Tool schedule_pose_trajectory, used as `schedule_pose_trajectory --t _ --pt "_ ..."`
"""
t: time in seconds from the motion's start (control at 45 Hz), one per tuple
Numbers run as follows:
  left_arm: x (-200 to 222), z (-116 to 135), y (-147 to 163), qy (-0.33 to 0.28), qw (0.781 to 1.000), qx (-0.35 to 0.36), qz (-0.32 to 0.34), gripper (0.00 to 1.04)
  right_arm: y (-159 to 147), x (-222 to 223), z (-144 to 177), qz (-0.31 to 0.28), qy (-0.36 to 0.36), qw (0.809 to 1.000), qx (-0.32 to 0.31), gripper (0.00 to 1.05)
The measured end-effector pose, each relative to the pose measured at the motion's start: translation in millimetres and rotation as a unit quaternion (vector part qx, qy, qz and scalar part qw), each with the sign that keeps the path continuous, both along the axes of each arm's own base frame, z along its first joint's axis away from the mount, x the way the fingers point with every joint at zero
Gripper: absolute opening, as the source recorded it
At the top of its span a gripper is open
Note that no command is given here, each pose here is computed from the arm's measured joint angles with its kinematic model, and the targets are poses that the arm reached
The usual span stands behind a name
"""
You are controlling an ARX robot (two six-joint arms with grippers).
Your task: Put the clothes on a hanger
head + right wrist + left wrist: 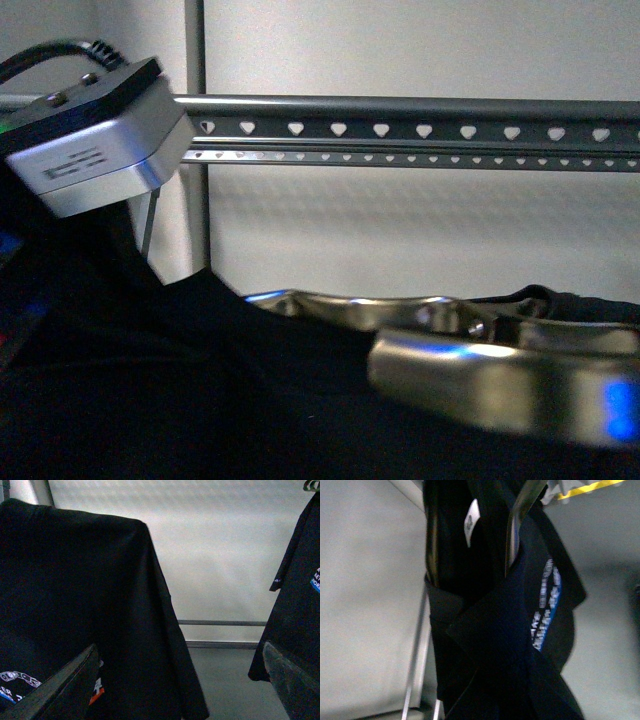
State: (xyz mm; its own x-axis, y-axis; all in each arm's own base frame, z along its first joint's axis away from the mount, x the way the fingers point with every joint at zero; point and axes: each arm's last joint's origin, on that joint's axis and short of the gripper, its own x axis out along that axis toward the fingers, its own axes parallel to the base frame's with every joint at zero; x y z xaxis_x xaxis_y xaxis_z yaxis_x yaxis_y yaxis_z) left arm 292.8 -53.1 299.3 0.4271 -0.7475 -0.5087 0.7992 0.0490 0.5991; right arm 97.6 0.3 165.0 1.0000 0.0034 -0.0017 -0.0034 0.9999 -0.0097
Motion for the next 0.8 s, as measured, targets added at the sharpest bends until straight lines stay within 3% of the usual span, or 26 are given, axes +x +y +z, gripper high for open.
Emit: schedule_pose_trajectory --t 0.067,0.556,0.711,0.8 --pt "2 3 -6 -0.025 1.0 -0.003 -0.009 0.04 0 0 0 0.0 0.0 1.0 0.0 0.97" --pt "2 3 -6 -0.028 1.0 -0.003 -0.009 0.04 0 0 0 0.0 0.0 1.0 0.0 0.97" --pt "3 3 -6 -0.028 1.0 -0.002 -0.007 0.04 -3 8 11 0.124 0.029 0.988 0.083 0.97" --pt "3 3 -6 -0.028 1.0 -0.001 -0.007 0.04 -5 23 39 0.19 0.031 0.979 0.072 0.97"
